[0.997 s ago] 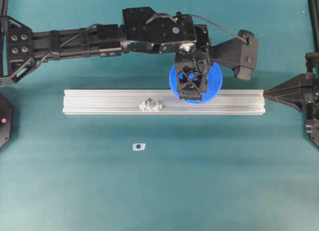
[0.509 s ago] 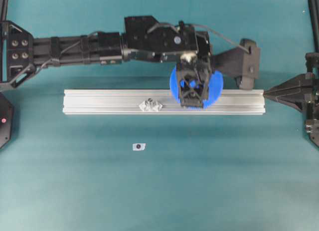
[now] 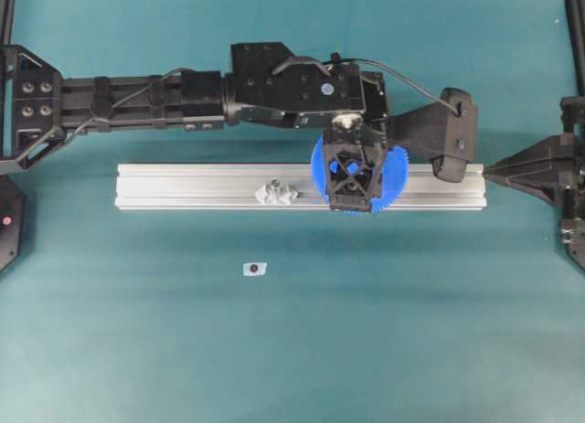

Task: Find the location of the shaft and insert the large gear.
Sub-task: 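Align the gear's center hole above the right metal shaft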

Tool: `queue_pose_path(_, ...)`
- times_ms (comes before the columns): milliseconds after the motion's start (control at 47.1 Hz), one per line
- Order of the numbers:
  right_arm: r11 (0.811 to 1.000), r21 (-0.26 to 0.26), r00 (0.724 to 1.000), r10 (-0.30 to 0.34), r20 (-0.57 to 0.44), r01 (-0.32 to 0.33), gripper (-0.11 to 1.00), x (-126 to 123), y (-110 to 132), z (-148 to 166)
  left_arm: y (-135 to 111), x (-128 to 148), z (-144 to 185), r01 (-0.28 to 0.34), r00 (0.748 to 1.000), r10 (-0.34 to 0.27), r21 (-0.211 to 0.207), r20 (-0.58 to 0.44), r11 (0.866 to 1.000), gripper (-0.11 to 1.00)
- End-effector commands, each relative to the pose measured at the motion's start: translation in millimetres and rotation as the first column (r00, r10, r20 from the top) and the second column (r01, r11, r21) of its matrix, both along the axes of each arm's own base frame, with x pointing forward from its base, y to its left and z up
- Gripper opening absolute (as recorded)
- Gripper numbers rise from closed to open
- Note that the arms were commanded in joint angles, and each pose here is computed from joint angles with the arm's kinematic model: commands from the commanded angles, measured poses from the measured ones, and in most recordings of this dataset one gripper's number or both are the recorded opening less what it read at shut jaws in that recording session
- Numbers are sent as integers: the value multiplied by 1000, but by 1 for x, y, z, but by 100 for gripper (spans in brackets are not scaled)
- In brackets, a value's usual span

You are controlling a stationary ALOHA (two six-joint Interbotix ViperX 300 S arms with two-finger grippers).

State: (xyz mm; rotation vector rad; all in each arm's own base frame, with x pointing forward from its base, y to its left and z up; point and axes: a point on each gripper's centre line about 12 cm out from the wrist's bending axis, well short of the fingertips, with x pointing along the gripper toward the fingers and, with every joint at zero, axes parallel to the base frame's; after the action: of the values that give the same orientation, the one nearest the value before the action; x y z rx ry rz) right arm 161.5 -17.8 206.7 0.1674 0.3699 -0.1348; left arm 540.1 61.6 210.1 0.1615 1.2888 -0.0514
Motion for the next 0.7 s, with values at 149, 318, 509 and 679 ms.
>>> queue_pose_path(149, 1000, 8, 1000, -6, 16, 6, 1, 1, 0, 4, 28, -8, 12, -52, 998, 52, 5, 18, 999, 71)
queue_pose_path(318, 1000, 9, 1000, -6, 13, 5, 1, 1, 0, 4, 34, -8, 12, -45, 999, 45, 11, 20, 999, 71)
queue_pose_path(509, 1000, 8, 1000, -7, 15, 7, 1, 1, -1, 4, 34, -7, 11, -36, 999, 36, 14, 19, 999, 71)
queue_pose_path(679, 1000, 8, 1000, -6, 18, 5, 1, 1, 0, 4, 34, -8, 15, -36, 999, 36, 14, 25, 999, 71)
